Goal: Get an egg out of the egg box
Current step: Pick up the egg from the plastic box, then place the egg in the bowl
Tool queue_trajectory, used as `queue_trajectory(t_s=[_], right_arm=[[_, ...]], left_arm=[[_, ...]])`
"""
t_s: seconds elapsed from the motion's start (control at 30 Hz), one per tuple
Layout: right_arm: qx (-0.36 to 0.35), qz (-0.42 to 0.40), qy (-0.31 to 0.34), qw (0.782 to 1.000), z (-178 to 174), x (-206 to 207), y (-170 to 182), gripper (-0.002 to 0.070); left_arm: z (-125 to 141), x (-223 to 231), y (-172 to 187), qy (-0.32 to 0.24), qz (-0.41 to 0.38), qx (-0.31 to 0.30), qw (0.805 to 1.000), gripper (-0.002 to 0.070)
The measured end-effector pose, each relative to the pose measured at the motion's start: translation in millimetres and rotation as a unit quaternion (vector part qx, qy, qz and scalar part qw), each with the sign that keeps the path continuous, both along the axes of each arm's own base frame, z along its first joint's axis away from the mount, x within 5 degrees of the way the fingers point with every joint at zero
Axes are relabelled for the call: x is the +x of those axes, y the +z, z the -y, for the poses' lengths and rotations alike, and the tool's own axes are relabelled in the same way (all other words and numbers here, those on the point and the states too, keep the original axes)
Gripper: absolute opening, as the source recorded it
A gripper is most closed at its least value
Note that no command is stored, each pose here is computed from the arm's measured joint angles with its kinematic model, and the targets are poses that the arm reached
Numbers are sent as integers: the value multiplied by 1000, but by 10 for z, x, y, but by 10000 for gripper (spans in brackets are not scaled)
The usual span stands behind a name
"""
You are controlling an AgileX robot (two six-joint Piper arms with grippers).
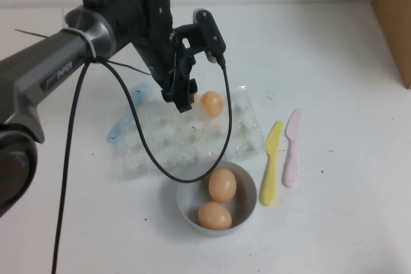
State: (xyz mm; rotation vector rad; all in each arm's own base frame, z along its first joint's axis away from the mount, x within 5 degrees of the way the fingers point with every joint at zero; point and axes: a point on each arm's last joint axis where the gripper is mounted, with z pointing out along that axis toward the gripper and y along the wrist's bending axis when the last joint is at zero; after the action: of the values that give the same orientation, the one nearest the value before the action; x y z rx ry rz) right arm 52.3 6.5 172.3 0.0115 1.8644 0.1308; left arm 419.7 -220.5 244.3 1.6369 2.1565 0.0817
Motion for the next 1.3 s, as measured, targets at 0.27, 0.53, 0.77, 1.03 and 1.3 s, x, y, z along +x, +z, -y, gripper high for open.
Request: queue_trajectory(t_s=[0.27, 0.53, 0.77, 1.03, 1.3], right_arm=[[0, 0, 0, 1000, 0, 0, 0, -18], [0, 0, 0, 1000, 0, 0, 0, -18], [0, 0, 0, 1000, 0, 0, 0, -18], [0, 0, 0, 1000, 0, 0, 0, -18], [0, 0, 0, 1000, 0, 0, 0, -18]], left_arm=[[16, -102, 197, -4, 13, 9, 1000, 314], [289, -685, 717, -29, -6, 7, 1000, 312], [448, -1148, 943, -19, -22, -13, 999, 309], [206, -1436, 453, -13, -75, 47, 996, 309], [161, -1592, 87, -8, -79, -8, 997, 307]])
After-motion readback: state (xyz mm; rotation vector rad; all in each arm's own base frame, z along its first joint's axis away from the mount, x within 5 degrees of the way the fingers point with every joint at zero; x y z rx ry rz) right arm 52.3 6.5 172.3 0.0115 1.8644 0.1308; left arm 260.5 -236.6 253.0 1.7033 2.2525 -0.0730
